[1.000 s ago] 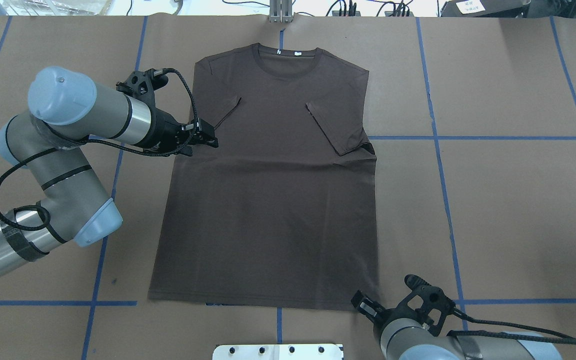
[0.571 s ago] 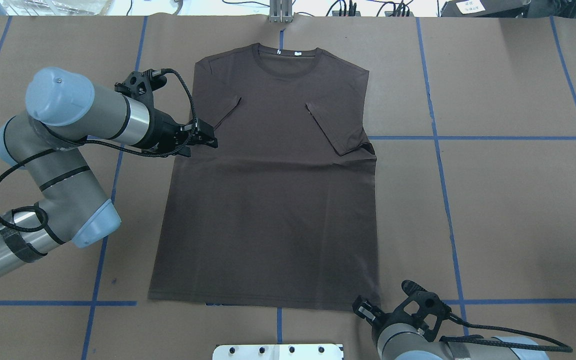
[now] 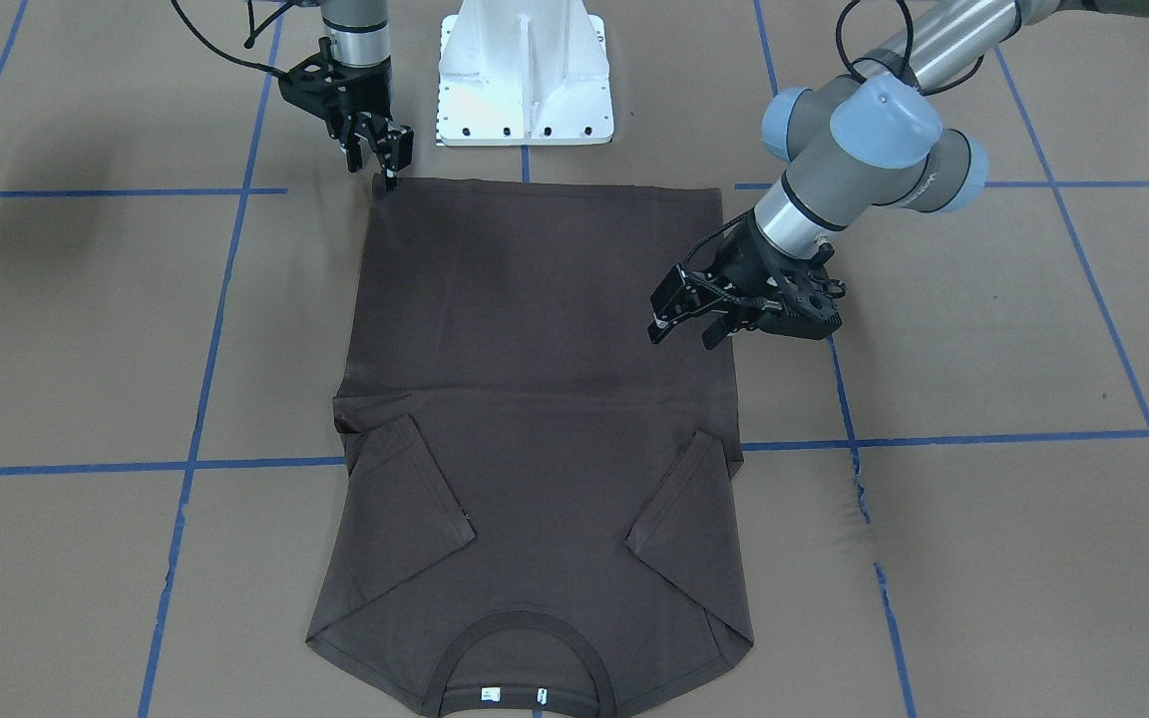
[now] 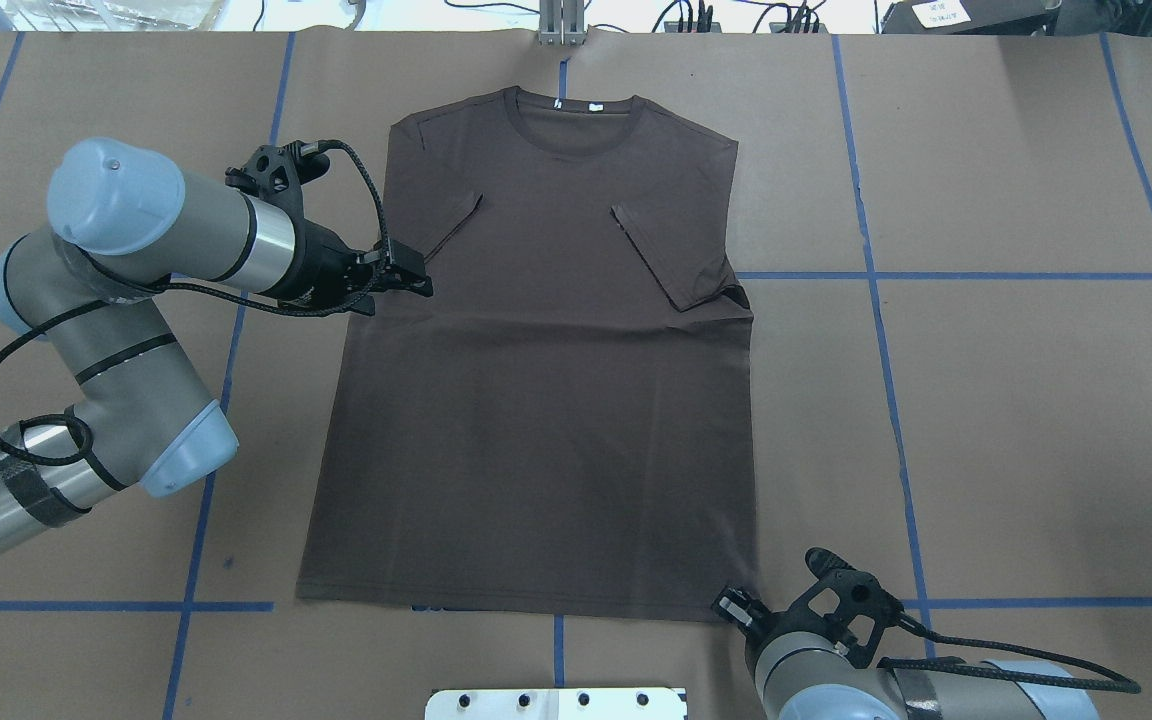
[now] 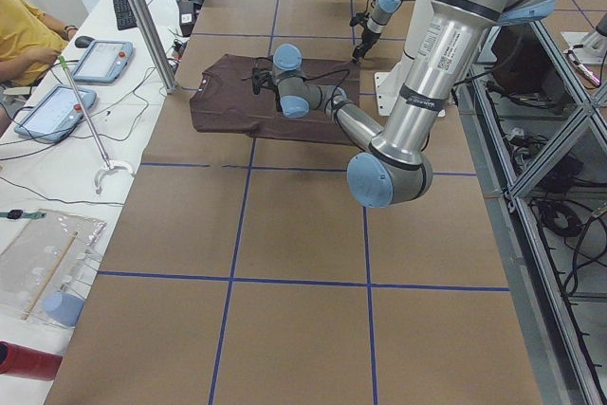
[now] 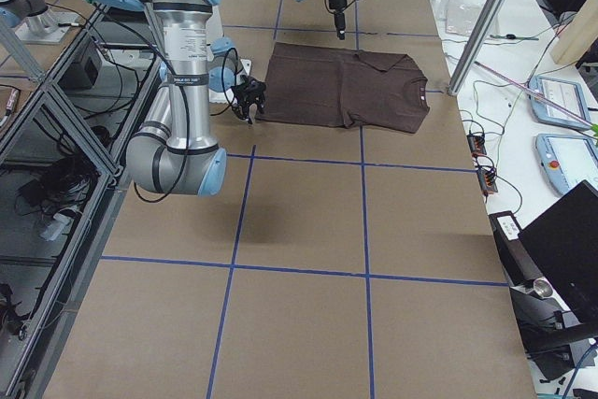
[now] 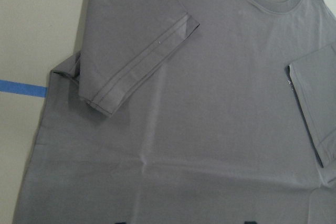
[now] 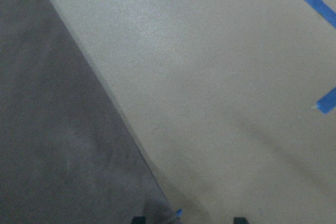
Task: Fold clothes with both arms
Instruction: 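Move the right gripper to the hem corner nearest the robot while the left gripper withdraws, then lower the left gripper to the other hem corner and grasp both hem corners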
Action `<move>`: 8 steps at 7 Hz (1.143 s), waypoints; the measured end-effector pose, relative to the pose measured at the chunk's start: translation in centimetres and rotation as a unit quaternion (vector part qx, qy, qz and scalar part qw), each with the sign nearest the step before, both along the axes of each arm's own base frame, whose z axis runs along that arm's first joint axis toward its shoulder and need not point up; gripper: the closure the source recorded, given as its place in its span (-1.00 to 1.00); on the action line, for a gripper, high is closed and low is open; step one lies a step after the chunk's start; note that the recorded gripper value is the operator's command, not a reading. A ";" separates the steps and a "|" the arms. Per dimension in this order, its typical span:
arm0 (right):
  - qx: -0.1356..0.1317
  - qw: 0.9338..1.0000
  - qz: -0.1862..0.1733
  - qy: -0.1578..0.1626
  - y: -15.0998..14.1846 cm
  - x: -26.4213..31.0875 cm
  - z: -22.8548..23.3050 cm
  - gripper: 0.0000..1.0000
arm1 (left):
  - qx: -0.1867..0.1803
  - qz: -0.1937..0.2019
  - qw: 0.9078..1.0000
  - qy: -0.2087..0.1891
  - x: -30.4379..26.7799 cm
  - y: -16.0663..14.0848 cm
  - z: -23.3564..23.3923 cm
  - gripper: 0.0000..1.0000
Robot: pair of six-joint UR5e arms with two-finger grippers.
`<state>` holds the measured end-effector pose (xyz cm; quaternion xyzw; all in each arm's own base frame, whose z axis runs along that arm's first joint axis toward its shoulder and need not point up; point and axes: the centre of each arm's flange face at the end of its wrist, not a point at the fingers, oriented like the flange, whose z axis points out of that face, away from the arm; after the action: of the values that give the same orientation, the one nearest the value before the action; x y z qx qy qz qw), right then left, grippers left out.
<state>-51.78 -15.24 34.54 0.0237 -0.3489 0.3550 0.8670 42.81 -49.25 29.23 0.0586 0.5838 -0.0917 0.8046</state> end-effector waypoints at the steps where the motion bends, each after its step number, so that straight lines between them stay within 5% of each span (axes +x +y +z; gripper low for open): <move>1: 0.000 1.000 0.002 -0.001 -0.2 0.0 -0.1 1.00 | 0.000 0.000 1.000 -0.001 0.0 0.0 0.1 -0.66; 6: -0.002 1.000 0.006 -0.019 -0.8 -0.5 -1.9 1.00 | -0.004 -0.005 1.000 0.008 -0.4 0.3 -0.7 -0.89; 8: 0.000 0.999 0.015 -0.034 -2.1 0.7 -3.4 1.00 | -0.027 -0.029 0.999 0.016 -2.5 4.9 0.3 -0.88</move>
<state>-51.08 -17.32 31.17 0.0164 -0.3778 0.3689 0.8491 40.36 -44.32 29.57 0.0521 0.5916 -0.1321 0.7936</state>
